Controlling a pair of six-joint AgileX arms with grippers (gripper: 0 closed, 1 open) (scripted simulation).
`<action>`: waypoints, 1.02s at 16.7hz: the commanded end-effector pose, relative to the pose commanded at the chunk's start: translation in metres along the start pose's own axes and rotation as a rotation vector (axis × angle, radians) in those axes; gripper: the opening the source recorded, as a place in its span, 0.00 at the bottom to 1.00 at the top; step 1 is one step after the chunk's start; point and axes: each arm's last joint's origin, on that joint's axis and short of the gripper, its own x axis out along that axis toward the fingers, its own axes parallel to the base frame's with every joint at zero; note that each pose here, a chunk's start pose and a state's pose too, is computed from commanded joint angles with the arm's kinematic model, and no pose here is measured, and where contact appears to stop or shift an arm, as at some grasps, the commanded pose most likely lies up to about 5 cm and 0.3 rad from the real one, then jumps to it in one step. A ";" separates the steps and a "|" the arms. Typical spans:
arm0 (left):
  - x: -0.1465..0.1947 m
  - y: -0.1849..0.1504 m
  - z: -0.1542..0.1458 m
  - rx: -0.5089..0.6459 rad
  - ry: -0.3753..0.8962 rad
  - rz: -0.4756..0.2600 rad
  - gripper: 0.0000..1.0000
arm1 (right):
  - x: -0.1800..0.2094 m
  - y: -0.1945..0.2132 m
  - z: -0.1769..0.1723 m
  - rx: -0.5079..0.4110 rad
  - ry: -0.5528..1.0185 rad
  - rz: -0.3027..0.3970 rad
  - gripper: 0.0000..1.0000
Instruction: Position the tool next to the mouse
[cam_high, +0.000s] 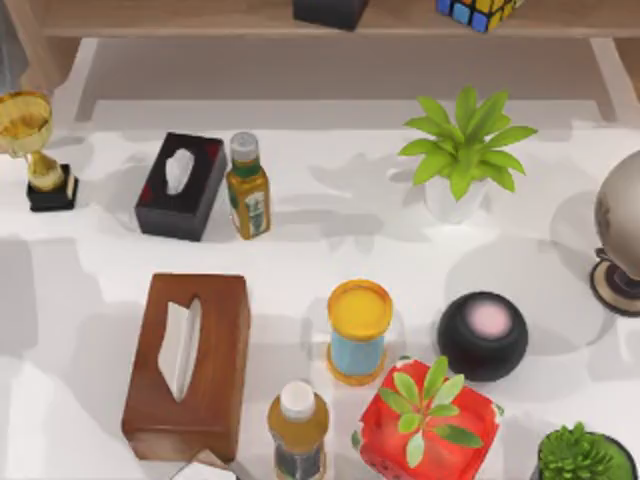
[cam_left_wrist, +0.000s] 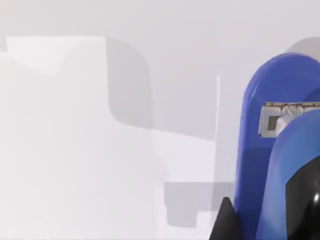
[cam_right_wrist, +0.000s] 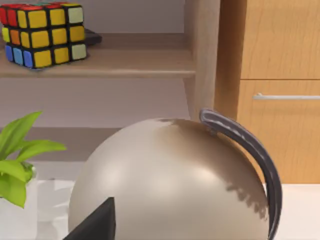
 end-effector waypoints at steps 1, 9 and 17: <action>0.006 0.000 -0.002 -0.005 0.021 -0.007 0.00 | 0.000 0.000 0.000 0.000 0.000 0.000 1.00; 0.008 0.000 -0.003 -0.007 0.030 -0.010 0.23 | 0.000 0.000 0.000 0.000 0.000 0.000 1.00; 0.008 0.000 -0.003 -0.007 0.030 -0.010 0.83 | 0.000 0.000 0.000 0.000 0.000 0.000 1.00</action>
